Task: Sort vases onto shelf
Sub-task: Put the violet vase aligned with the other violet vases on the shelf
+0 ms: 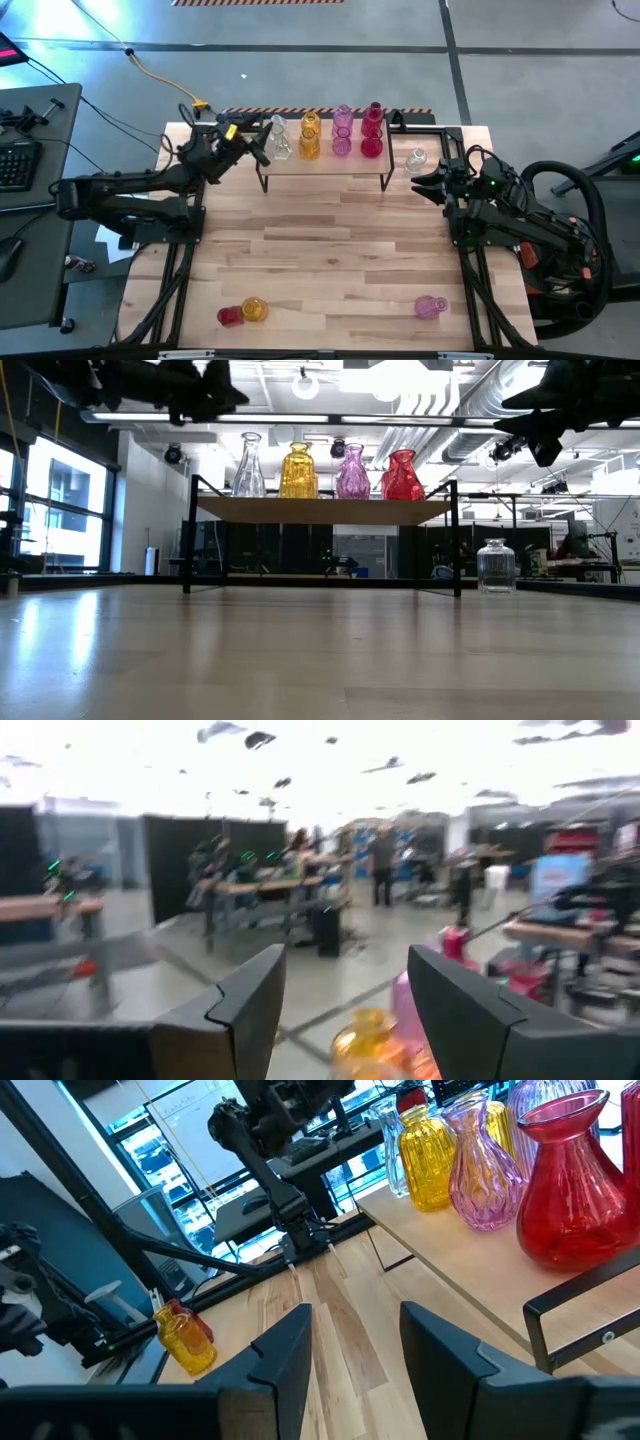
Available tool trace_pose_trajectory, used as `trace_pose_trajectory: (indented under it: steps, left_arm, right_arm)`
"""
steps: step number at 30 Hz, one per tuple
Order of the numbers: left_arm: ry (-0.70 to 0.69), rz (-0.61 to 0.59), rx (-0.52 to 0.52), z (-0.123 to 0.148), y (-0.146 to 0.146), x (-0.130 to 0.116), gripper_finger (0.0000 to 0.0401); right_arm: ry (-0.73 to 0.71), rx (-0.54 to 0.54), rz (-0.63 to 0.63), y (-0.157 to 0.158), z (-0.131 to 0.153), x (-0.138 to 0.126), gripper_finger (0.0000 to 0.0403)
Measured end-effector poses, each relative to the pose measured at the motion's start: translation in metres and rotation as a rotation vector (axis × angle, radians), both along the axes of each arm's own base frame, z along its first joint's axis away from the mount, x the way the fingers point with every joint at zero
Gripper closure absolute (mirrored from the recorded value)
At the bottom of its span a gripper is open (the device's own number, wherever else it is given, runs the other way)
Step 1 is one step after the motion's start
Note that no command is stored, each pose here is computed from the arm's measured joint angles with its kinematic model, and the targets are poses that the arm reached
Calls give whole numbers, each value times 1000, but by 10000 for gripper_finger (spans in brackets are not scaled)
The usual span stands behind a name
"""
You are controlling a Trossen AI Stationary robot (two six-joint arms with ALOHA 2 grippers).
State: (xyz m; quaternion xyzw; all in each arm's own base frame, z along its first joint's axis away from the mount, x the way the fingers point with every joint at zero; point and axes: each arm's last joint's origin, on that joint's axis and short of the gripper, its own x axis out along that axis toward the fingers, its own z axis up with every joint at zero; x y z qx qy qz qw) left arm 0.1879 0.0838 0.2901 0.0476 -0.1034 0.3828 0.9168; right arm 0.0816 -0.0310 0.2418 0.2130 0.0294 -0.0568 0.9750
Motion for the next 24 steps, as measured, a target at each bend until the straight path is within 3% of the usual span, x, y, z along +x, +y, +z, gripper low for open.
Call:
trace_pose_trajectory:
  steps: [7,16,24]
  left_arm:
    - [-78,-232,109,23,-21,-20,199]
    - [-34,-428,50,23,-39,-33,199]
    - [3,-502,33,19,-48,-30,199]
  right_arm:
    - [0,0,0,0,0,0,268]
    - [0,0,0,0,0,0,268]
    - [1,-13,1,0,0,0,268]
